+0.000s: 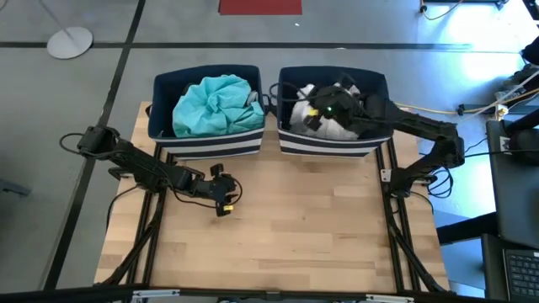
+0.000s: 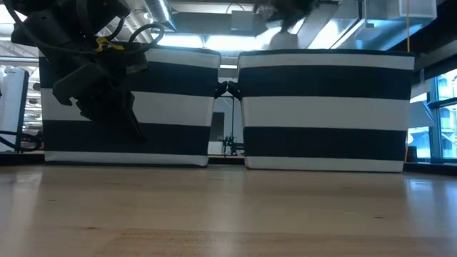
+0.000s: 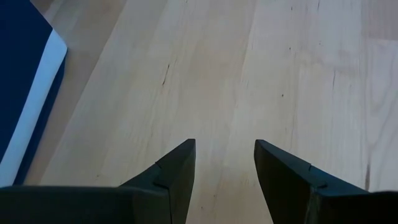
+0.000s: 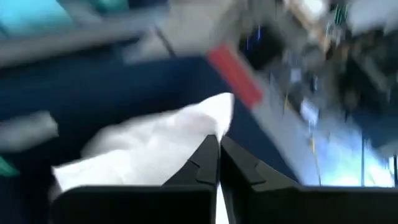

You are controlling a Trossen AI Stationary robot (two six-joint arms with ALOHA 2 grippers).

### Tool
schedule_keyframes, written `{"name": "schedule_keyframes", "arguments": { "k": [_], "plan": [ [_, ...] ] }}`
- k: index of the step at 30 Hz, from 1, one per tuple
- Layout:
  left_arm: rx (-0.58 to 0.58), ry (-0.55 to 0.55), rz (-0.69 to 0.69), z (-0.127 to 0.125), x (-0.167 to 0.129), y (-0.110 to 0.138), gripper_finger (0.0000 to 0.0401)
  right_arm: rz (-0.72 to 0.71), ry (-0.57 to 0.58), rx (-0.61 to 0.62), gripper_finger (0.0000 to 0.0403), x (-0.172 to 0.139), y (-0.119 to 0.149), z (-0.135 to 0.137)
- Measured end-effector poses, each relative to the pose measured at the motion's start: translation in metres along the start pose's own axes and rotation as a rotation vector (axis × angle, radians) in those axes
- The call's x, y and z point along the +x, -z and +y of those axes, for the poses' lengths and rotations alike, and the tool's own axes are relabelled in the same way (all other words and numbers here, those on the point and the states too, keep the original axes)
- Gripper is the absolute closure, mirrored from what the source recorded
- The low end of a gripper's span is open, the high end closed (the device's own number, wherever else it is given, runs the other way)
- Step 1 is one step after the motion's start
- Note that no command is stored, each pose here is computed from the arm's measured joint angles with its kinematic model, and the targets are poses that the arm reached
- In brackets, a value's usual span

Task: Sort clothes
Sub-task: Put the white dress into the right blue bin

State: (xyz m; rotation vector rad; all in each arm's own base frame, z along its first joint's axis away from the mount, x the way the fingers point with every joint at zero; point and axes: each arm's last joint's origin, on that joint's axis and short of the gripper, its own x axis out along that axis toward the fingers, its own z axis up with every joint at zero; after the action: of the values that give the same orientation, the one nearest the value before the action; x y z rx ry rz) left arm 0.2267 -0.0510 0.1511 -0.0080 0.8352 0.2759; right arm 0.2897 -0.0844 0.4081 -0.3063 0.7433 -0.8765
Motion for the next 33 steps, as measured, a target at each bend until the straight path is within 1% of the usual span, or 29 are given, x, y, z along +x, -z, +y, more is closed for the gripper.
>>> {"name": "schedule_keyframes", "arguments": {
  "k": [2,4,9,14,18,22,25,29,31,33],
  "plan": [
    [0.0,0.0,0.0,0.0,0.0,0.0,0.0246,0.109,-0.006,0.031,0.0393,0.009,0.013,-0.01],
    [-0.001,0.0,-0.002,0.0,0.0,0.0,0.0246,0.221,-0.038,0.066,0.0396,0.024,0.028,-0.015],
    [-0.002,0.001,-0.004,0.0,0.0,0.0,0.0246,0.398,-0.075,0.182,0.0392,0.067,0.068,-0.023],
    [0.004,0.001,-0.004,0.0,0.0,0.0,0.0246,0.493,-0.127,0.284,0.0387,0.102,0.109,-0.023],
    [0.003,0.003,-0.007,0.0,0.0,-0.001,0.0246,0.522,-0.146,0.423,0.0386,0.122,0.137,-0.019],
    [0.004,0.003,-0.007,0.0,0.0,-0.001,0.0246,0.519,-0.207,0.501,0.0377,0.135,0.159,-0.011],
    [0.004,0.002,-0.008,0.0,0.0,-0.001,0.0246,0.509,-0.239,0.517,0.0356,0.141,0.173,-0.002],
    [0.004,0.002,-0.008,0.0,0.0,-0.001,0.0246,0.526,-0.25,0.494,0.0306,0.142,0.18,0.002],
    [0.004,0.002,-0.008,0.0,0.0,-0.001,0.0246,0.537,-0.253,0.456,0.0276,0.139,0.175,-0.002],
    [0.01,0.001,-0.008,0.0,0.0,-0.001,0.0246,0.54,-0.265,0.415,0.0247,0.13,0.16,-0.013]
  ]
}}
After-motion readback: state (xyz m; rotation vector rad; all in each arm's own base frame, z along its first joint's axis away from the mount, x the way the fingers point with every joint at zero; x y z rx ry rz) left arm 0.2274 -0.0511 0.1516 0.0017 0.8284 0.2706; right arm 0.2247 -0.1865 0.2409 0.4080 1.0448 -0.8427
